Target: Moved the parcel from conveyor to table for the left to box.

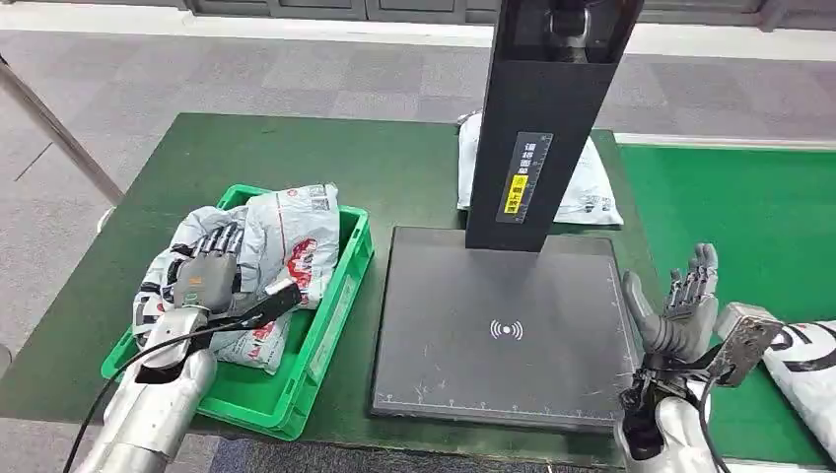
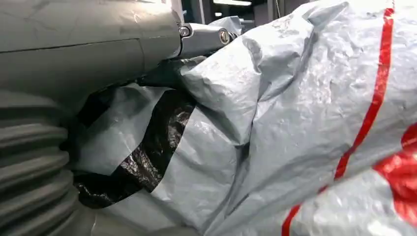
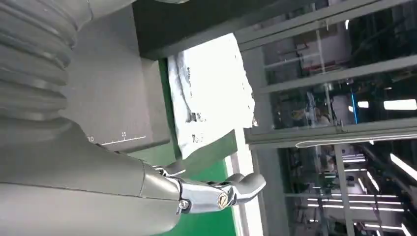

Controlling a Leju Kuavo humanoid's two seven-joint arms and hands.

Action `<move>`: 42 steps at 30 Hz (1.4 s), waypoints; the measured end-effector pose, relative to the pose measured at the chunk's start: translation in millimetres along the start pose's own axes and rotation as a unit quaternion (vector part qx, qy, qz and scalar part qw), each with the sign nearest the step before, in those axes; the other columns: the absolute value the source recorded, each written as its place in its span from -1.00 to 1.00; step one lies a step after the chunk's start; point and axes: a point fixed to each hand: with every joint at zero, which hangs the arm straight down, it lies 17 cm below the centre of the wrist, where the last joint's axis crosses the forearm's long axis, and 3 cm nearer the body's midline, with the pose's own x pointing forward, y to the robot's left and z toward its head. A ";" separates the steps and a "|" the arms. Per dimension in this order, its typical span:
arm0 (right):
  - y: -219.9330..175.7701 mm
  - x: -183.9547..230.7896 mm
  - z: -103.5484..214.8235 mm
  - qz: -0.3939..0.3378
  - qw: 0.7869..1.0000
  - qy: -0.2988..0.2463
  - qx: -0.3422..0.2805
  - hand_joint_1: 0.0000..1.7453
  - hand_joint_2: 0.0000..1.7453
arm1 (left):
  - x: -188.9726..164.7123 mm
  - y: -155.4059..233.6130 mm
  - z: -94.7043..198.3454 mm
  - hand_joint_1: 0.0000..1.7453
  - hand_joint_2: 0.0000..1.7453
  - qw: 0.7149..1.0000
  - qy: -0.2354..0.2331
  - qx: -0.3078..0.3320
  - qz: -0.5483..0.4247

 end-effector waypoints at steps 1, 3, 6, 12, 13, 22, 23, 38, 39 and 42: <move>-0.8 0.0 -0.2 0.000 1.000 0.000 -0.001 -1.00 1.00 | -1.1 -1.0 -0.8 -1.00 1.00 1.000 0.000 -0.002 0.000; -1.9 0.2 -0.5 0.001 1.000 0.000 -0.002 -1.00 1.00 | -2.5 -2.8 -1.6 -1.00 1.00 1.000 0.000 -0.006 -0.002; -2.7 0.2 -0.7 0.001 1.000 0.000 -0.003 -1.00 1.00 | -5.3 -5.2 -2.2 -1.00 1.00 1.000 0.002 -0.010 -0.003; -3.5 -1.8 0.5 0.001 1.000 0.004 -0.003 -1.00 1.00 | -12.8 -2.0 -4.3 -1.00 -1.00 1.000 0.017 0.003 0.006; -4.2 -2.4 1.3 0.001 1.000 0.006 -0.003 -1.00 1.00 | -14.5 -0.5 -4.4 -1.00 -1.00 1.000 0.020 0.010 0.012; -9.8 -6.0 10.9 -0.006 1.000 0.015 -0.006 -1.00 1.00 | -17.2 90.1 5.6 -1.00 -1.00 0.949 -0.002 0.199 0.243; -10.6 -5.9 11.0 -0.009 1.000 0.015 -0.007 -1.00 1.00 | -15.8 101.6 10.6 -1.00 -1.00 0.935 -0.010 0.220 0.279; -17.9 -6.3 -8.3 -0.025 1.000 0.010 -0.016 -1.00 1.00 | 66.3 127.8 48.5 -1.00 1.00 0.827 -0.129 0.179 0.517; -18.8 -5.8 -9.9 -0.021 1.000 0.008 -0.018 -1.00 1.00 | 78.1 125.2 50.1 -1.00 1.00 0.819 -0.143 0.161 0.532; -20.2 -5.1 -14.6 -0.012 1.000 0.004 -0.018 -1.00 1.00 | 112.2 116.4 57.1 -1.00 1.00 0.804 -0.178 0.117 0.555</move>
